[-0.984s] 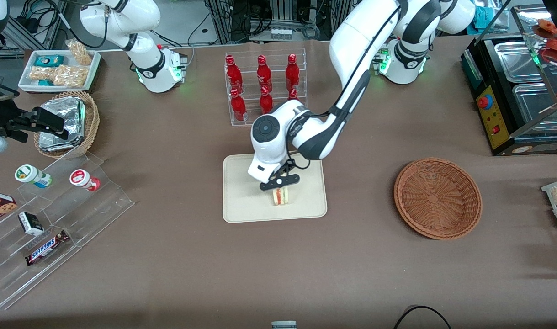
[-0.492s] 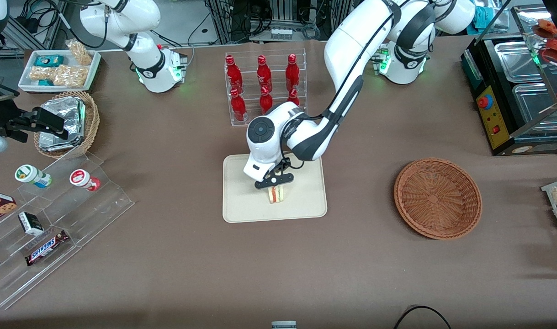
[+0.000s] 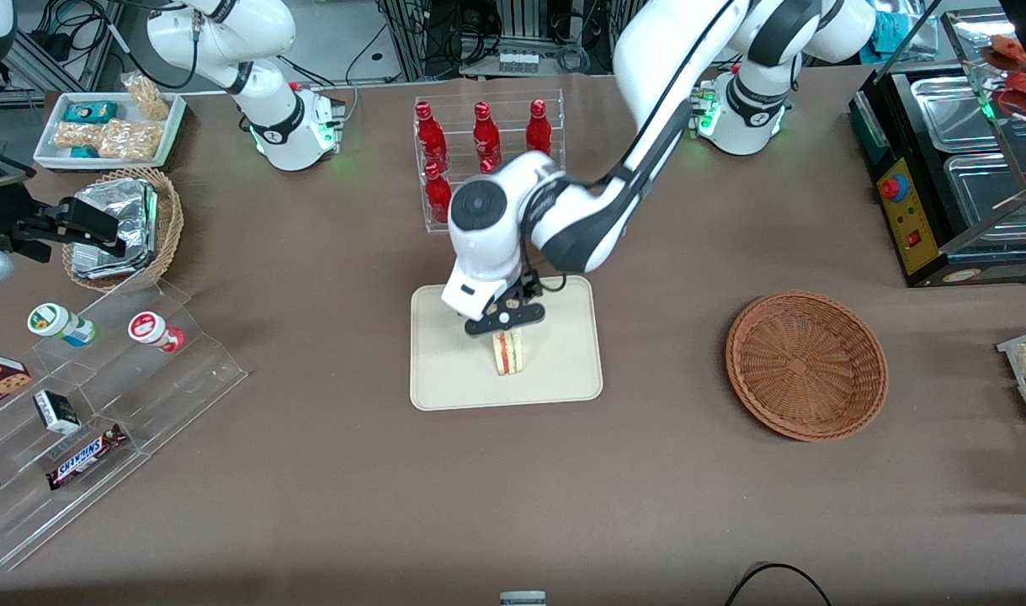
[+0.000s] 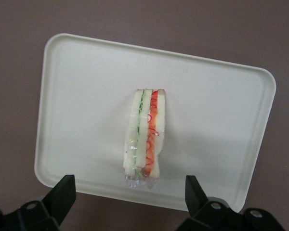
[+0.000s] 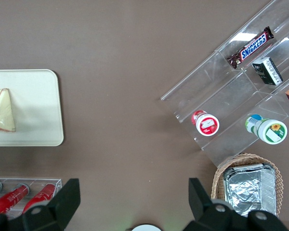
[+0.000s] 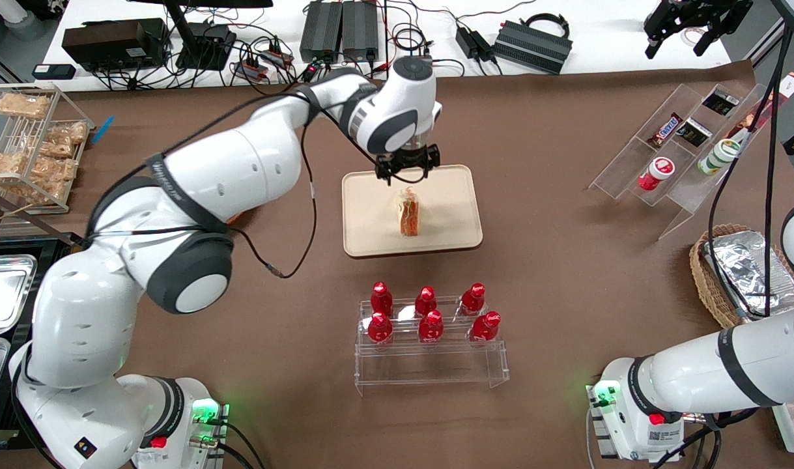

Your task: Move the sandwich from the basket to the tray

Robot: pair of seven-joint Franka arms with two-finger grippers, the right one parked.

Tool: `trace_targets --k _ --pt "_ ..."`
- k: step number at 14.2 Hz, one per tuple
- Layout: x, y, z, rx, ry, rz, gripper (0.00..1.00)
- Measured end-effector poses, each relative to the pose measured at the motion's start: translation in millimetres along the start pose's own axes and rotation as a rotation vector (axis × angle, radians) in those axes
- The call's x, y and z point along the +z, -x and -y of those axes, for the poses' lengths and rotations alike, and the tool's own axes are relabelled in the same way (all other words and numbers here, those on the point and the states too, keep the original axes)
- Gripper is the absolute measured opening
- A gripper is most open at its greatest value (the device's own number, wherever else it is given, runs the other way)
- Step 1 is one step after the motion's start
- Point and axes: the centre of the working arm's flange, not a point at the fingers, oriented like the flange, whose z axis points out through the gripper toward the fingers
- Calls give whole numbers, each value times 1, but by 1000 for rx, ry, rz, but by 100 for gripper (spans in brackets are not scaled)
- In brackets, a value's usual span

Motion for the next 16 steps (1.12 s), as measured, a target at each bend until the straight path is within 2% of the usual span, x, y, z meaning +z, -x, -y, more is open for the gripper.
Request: trace_targets --k 3,4,6,9,16 --pt "-27 -16 46 -56 -107 16 100" --pt "-26 -27 61 -80 -133 22 100" --pt "-17 -51 91 -102 -159 41 100" --pt "-21 -87 144 -55 -167 73 100" --pt "-79 -123 281 106 -123 112 100"
